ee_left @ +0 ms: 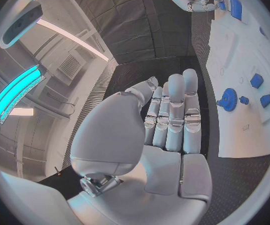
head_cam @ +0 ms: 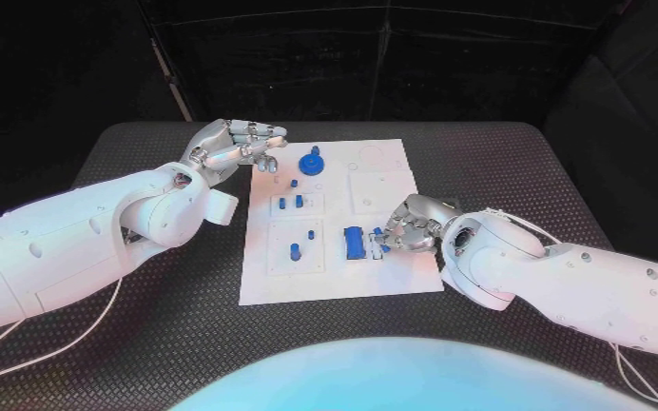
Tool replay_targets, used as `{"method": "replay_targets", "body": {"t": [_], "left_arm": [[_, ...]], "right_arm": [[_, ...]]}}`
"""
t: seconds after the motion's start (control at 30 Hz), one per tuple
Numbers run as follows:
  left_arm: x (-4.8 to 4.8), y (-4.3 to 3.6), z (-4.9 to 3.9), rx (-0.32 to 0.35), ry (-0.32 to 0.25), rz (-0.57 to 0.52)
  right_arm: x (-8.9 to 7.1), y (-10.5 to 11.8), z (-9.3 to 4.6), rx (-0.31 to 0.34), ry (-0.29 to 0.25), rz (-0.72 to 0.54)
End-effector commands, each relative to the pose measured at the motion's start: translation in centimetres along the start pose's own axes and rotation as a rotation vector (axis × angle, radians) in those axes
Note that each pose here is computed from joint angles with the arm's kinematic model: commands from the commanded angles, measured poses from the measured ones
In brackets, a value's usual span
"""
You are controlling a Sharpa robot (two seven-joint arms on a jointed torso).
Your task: Assemble the parts on the task board
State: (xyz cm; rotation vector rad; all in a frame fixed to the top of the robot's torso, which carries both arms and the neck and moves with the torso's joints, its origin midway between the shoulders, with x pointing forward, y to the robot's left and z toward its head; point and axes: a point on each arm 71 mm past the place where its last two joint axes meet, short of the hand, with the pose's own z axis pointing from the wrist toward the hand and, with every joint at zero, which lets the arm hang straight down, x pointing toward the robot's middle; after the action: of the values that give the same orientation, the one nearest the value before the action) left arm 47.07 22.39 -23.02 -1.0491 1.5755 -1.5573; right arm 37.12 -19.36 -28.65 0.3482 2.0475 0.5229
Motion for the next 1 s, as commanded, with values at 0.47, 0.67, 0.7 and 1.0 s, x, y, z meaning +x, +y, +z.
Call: {"method": "replay_targets", "body": {"t": [0.47,0.67,0.7,1.0], "left_arm": [[0.22,-0.09,0.10,0.003,0.015,-0.010],[0.22,-0.09,0.11,0.003,0.015,-0.010],[0.22,-0.09,0.11,0.003,0.015,-0.010],[0.23,-0.09,0.09,0.003,0.015,-0.010]], "right_arm": [[0.49,0.12,0.21,0.018,0.055,-0.020],[0.56,0.18,0.27,0.016,0.059,-0.021],[0.57,0.19,0.28,0.016,0.058,-0.020],[0.60,0.31,0.46,0.008,0.051,-0.015]]}}
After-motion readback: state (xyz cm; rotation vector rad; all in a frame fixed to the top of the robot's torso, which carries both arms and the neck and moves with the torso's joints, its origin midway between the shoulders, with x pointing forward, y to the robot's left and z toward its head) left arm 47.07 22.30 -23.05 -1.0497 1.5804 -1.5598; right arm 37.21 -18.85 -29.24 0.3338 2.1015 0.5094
